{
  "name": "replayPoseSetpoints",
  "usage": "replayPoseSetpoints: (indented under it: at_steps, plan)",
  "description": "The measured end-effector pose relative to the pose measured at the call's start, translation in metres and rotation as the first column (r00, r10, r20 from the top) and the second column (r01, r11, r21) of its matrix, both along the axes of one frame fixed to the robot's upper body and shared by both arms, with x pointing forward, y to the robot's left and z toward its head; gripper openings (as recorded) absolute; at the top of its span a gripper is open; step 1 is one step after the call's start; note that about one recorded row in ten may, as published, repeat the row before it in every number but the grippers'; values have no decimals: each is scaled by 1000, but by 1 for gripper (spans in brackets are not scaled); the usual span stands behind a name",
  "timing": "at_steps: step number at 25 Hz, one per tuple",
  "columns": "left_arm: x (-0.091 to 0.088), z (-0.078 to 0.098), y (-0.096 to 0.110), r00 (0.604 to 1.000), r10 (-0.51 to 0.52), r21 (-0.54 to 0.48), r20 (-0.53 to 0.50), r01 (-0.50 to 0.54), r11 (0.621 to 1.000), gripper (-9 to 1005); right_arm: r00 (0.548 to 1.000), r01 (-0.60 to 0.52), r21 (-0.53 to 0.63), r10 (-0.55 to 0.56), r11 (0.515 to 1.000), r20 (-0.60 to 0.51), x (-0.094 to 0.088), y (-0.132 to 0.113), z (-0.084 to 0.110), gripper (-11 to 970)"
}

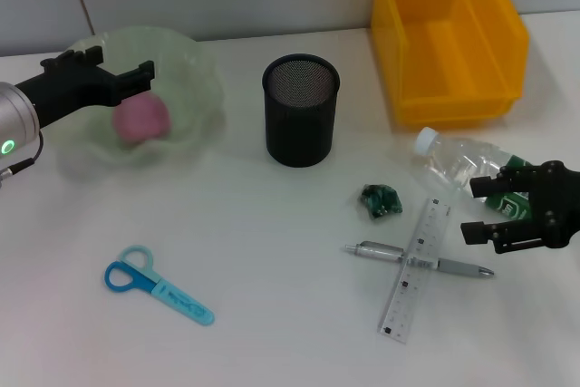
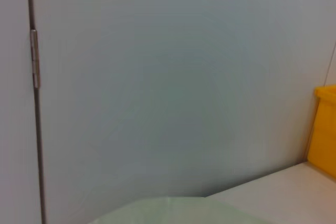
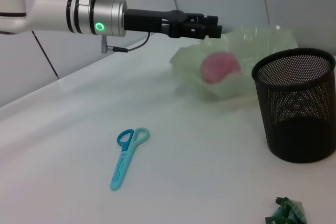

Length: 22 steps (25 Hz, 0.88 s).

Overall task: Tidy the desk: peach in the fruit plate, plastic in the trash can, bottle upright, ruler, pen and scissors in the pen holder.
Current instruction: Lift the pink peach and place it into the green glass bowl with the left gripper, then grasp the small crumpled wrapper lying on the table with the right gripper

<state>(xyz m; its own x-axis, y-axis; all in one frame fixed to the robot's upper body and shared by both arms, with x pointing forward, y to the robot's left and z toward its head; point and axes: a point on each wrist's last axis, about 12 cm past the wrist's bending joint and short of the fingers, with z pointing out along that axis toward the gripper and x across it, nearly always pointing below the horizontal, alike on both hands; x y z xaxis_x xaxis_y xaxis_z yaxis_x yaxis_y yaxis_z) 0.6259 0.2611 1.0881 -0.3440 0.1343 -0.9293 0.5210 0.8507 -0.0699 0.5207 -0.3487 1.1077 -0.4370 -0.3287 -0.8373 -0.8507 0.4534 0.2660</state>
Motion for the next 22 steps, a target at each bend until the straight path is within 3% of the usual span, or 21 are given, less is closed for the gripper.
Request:
replayPoseSetpoints:
  at_steps: [4,8,11,12,13,14,16,17,19,21,22]
  plan:
    - [-1,0,0,1000,-10,-6,0,10,1000,830,1000,2,1,-2,1000,1,0,0,0,833]
    - [-16,17,-8,980,-194,-115,41,198,973,863,1000,7,3,-7,1000,3,-1,-1,0,832]
    - [-31,34,-11,934,-350,-190,75,358,914,863,1000,9,4,-9,1000,3,-1,-2,0,832]
    - [-37,39,-12,911,-404,-209,85,412,887,863,1000,10,4,-10,1000,4,-1,-2,0,832]
    - [-46,46,-14,868,-488,-238,96,496,835,863,1000,10,5,-10,1000,5,-1,-2,0,832]
    - [-46,46,-14,868,-488,-238,96,496,835,864,1000,10,5,-10,1000,5,-1,-2,0,832]
    - [-59,51,-19,799,-593,-280,95,593,755,864,1000,10,5,-10,1000,6,-1,-2,0,832]
    - [-62,51,-22,779,-620,-287,88,616,733,864,1000,9,4,-9,1000,7,-1,-2,0,832]
    - [-62,51,-22,779,-620,-287,88,616,733,864,1000,7,3,-7,1000,8,0,-1,1,832]
    - [-74,38,-37,717,-697,-287,20,672,683,864,1000,6,2,-6,1000,9,0,-1,1,832]
    - [-74,38,-37,717,-697,-287,20,672,683,864,1000,6,1,-6,1000,9,0,-1,1,832]
